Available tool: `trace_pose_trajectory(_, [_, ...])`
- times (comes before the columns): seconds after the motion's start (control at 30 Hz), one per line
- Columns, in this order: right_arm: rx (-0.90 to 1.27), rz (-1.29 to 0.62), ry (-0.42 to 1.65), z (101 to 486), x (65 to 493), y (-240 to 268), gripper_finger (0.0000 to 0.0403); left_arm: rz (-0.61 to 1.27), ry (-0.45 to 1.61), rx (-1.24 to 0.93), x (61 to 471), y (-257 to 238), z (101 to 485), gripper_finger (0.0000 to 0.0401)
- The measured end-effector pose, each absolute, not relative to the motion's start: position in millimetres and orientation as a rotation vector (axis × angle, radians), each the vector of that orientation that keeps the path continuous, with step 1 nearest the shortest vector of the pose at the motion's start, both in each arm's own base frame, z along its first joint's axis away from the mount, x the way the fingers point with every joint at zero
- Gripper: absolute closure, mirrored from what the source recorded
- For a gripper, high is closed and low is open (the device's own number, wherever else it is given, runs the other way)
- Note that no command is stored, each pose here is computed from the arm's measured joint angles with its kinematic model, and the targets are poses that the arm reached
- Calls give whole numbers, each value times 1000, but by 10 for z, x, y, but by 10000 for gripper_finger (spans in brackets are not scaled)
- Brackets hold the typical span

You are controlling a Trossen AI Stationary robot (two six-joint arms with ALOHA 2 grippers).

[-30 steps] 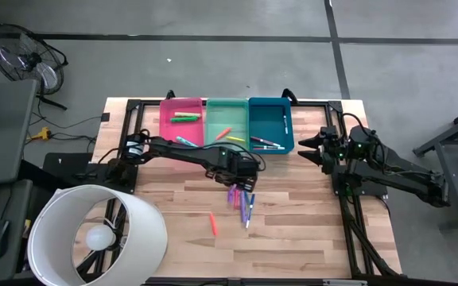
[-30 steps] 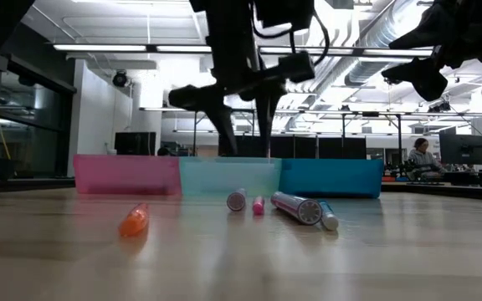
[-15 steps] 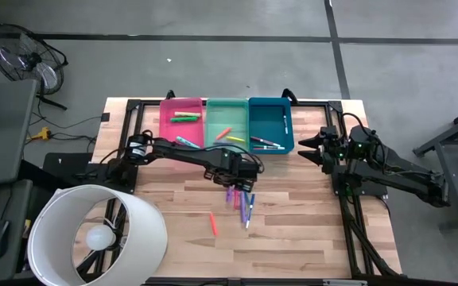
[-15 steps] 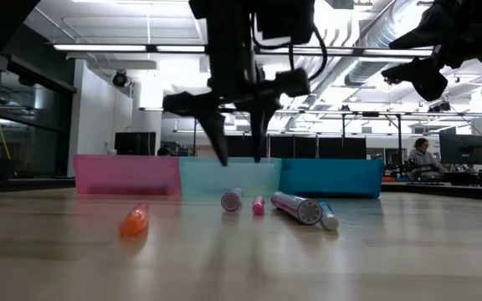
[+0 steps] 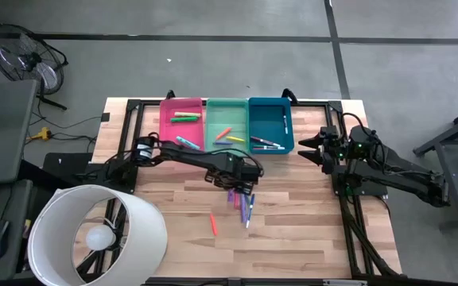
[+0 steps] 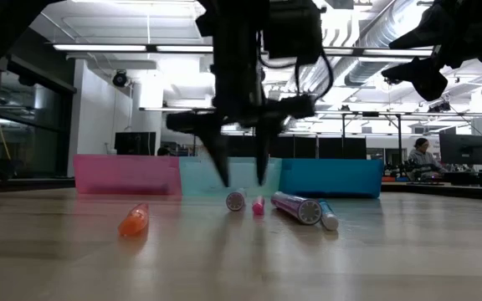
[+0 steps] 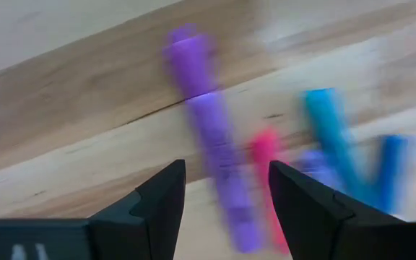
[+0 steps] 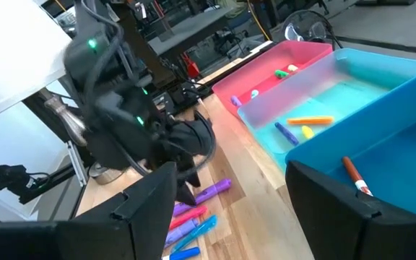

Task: Pick & Place Markers
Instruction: Put the purple marker into the red bin

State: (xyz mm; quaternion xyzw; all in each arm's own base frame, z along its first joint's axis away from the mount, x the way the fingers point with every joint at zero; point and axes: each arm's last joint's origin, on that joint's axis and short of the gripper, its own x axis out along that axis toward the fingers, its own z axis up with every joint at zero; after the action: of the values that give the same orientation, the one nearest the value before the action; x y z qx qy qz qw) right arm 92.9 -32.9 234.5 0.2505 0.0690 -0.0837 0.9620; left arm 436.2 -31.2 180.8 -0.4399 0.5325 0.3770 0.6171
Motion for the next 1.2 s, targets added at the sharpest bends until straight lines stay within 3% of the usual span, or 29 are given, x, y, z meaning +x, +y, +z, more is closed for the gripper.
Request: trace_pose_trajectory(1.2, [508,-170,140,2343,929,-329,153,884,1309,-1012,4309,-337,1538,208])
